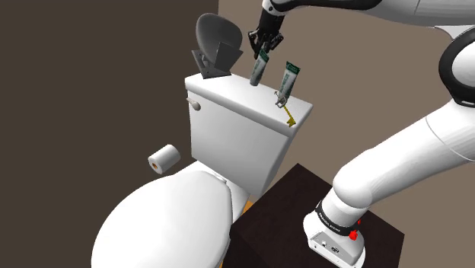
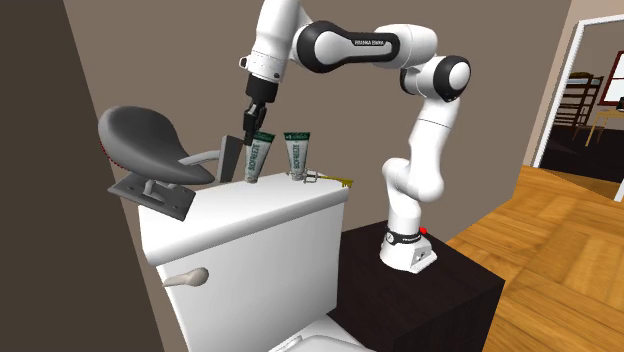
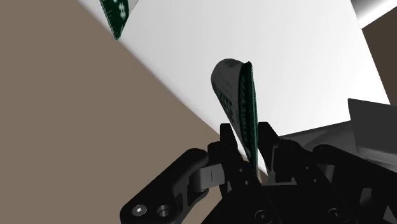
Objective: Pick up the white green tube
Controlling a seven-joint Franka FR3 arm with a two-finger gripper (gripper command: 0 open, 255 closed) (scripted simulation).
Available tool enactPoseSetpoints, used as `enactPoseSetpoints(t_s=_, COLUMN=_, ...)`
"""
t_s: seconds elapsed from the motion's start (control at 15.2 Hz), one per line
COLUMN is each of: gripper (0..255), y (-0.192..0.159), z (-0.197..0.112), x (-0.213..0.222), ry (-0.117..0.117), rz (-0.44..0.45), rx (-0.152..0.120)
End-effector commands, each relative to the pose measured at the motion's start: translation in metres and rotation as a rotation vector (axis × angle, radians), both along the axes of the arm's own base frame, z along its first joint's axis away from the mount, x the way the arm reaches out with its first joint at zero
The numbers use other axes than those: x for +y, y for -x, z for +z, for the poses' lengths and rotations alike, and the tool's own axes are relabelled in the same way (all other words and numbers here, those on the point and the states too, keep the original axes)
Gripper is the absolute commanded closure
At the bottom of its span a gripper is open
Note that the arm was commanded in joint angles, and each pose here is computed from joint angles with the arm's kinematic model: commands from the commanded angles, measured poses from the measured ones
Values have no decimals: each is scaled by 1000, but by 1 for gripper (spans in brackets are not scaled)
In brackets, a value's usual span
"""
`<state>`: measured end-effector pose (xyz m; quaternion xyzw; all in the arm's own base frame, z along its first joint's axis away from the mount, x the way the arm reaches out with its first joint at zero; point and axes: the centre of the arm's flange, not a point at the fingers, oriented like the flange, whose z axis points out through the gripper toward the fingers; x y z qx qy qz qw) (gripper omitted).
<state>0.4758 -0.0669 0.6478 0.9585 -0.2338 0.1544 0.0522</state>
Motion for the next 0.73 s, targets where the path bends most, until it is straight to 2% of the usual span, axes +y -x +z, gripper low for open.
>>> enactPoseSetpoints(t_s=0.0, gripper=255, y=1, z=11, x=1, ry=0, rz=0, rx=0)
enactPoseSetpoints(t_s=0.66, gripper=255, y=1, z=59, x=1, ry=0, rz=0, rx=0)
